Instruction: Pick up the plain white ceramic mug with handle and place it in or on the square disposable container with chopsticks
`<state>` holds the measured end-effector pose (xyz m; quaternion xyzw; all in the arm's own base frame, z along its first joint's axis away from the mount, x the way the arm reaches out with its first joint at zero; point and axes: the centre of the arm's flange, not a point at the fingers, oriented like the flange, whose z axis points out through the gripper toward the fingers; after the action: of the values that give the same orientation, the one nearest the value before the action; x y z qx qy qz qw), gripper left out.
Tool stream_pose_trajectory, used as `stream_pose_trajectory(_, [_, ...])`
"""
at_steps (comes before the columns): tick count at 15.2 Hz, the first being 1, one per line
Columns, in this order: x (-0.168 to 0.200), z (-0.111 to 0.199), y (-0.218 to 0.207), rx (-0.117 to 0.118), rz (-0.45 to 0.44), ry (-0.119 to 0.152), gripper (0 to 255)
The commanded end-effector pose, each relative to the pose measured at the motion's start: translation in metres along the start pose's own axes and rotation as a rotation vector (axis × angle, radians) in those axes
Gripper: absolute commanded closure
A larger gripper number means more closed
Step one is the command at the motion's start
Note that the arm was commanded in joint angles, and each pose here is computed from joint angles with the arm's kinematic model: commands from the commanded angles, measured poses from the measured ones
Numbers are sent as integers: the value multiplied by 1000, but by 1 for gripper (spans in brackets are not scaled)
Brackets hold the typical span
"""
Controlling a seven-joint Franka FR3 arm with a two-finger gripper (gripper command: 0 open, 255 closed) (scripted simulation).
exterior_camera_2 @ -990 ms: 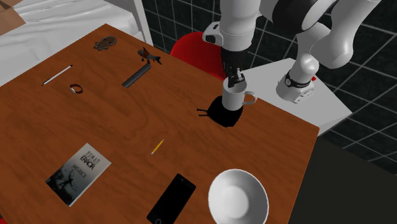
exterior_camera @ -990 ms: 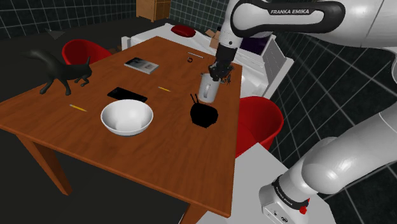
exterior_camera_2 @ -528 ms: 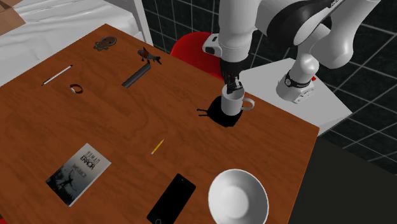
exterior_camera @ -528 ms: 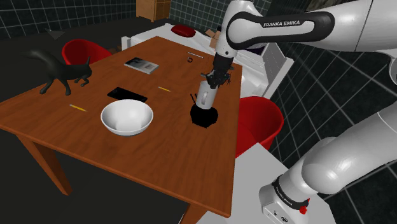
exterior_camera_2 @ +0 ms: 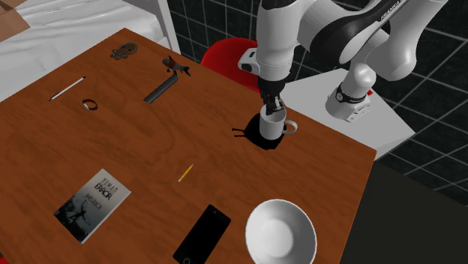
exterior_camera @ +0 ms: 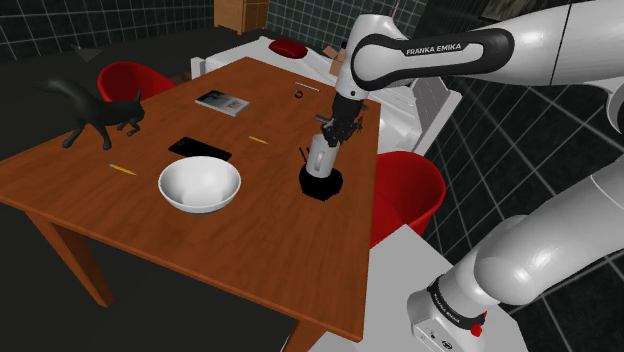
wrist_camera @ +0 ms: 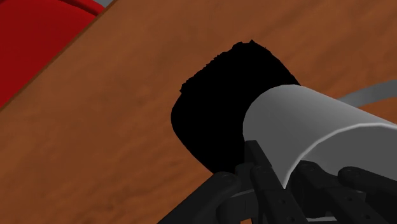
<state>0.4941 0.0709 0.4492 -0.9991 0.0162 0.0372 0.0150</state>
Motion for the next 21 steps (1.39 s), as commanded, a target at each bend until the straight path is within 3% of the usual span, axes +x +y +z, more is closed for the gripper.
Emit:
stream_pose_trajectory(1, [0, 0, 0, 0, 0, 0, 255])
stream_pose_trajectory(3, [0, 0, 0, 0, 0, 0, 255])
stream_pose_trajectory(4, [0, 0, 0, 0, 0, 0, 0])
stream_pose_trajectory(9, [0, 0, 0, 0, 0, 0, 0])
stream_pose_trajectory(13, [0, -50, 0, 0, 0, 0, 0])
stream_pose_trajectory(21, [0, -50, 0, 0, 0, 0, 0])
